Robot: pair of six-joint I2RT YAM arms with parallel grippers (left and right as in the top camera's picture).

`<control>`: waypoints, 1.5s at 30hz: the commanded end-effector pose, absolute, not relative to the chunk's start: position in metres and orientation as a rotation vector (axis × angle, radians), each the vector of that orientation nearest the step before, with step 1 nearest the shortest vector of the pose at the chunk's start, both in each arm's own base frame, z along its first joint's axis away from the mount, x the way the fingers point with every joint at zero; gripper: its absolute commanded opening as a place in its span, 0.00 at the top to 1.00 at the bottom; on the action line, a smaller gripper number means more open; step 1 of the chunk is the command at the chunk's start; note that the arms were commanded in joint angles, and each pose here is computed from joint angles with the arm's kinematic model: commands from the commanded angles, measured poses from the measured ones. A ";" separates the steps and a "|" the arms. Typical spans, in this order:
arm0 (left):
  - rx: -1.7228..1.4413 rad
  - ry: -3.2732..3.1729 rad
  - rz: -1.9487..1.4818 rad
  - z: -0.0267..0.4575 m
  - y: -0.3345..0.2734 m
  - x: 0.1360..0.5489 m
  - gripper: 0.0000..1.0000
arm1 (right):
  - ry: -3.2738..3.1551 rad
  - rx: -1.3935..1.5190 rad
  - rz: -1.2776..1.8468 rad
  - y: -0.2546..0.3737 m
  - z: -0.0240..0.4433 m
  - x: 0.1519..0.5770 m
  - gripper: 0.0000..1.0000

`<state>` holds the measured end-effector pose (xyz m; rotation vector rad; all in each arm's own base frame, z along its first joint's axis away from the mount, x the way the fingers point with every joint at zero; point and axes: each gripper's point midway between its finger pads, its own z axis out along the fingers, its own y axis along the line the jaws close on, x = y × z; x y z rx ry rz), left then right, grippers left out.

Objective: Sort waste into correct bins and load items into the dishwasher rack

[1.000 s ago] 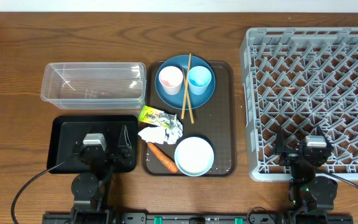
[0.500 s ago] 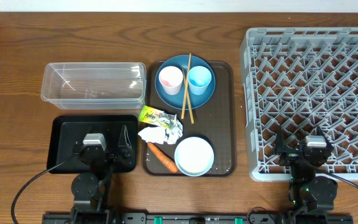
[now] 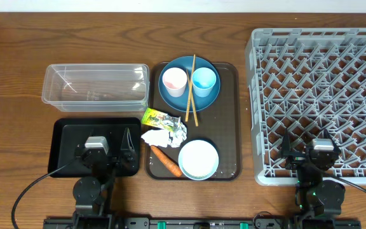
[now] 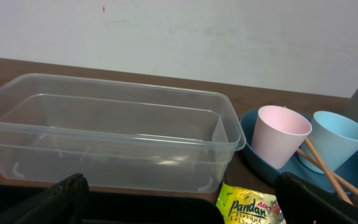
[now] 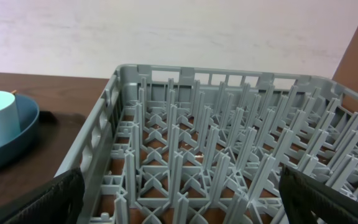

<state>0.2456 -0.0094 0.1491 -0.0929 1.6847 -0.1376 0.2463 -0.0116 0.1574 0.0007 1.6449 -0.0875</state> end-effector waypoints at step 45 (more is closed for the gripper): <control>-0.057 2.086 -0.626 0.321 -0.073 0.191 0.02 | 1.652 0.021 -0.082 -0.013 0.155 0.246 0.01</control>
